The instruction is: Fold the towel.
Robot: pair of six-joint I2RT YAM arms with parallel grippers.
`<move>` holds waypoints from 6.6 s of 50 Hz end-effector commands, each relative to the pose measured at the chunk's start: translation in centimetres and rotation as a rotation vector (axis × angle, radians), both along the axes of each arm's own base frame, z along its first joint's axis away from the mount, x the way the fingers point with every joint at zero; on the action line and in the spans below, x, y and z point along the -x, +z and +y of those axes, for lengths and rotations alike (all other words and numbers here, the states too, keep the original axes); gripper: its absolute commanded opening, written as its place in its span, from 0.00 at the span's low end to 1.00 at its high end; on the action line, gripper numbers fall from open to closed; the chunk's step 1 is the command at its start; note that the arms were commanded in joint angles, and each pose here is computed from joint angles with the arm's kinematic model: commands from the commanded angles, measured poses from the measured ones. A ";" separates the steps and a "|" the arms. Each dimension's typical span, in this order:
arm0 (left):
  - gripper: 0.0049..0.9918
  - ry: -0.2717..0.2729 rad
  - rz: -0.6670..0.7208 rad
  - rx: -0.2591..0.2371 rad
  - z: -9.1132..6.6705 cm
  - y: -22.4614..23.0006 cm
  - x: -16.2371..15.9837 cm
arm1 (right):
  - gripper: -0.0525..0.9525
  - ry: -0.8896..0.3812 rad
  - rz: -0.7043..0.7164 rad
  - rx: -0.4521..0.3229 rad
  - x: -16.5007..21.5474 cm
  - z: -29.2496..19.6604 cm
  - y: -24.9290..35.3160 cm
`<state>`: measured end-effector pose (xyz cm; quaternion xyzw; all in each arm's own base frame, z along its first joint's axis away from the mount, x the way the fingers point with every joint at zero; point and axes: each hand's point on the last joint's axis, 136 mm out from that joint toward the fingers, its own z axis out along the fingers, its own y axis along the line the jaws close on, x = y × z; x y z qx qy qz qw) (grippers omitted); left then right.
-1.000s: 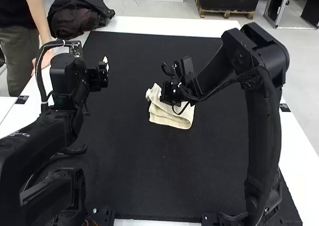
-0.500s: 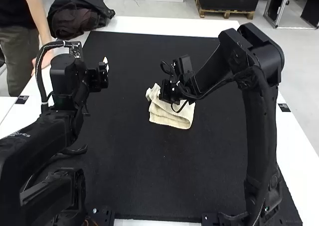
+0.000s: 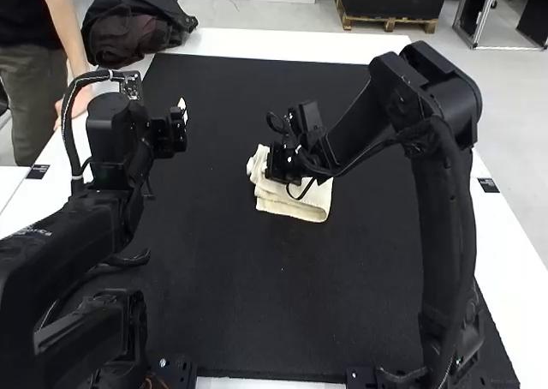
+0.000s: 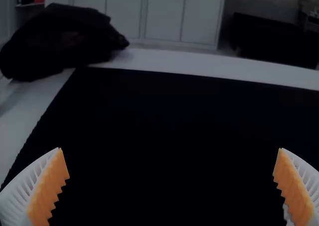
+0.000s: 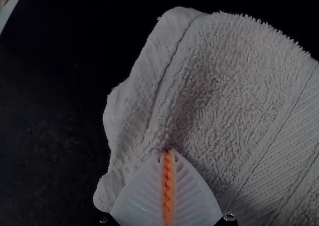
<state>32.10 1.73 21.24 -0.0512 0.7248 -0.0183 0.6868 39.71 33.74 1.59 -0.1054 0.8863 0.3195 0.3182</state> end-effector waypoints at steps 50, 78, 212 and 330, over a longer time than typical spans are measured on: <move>0.98 0.004 -0.018 0.006 -0.1 0.2 0.3 | 0.05 0.029 -0.002 0.021 1.2 0.5 -0.3; 0.98 0.013 -0.044 0.004 0.0 1.1 0.4 | 0.05 0.032 -0.107 -0.024 1.3 1.6 6.7; 0.98 0.188 -0.527 -0.103 1.8 7.6 10.7 | 0.05 -0.975 -1.236 0.370 20.2 -38.9 31.9; 0.98 0.098 -0.053 -0.081 0.9 -3.7 7.6 | 0.97 -0.672 -0.760 0.375 15.2 -35.6 13.7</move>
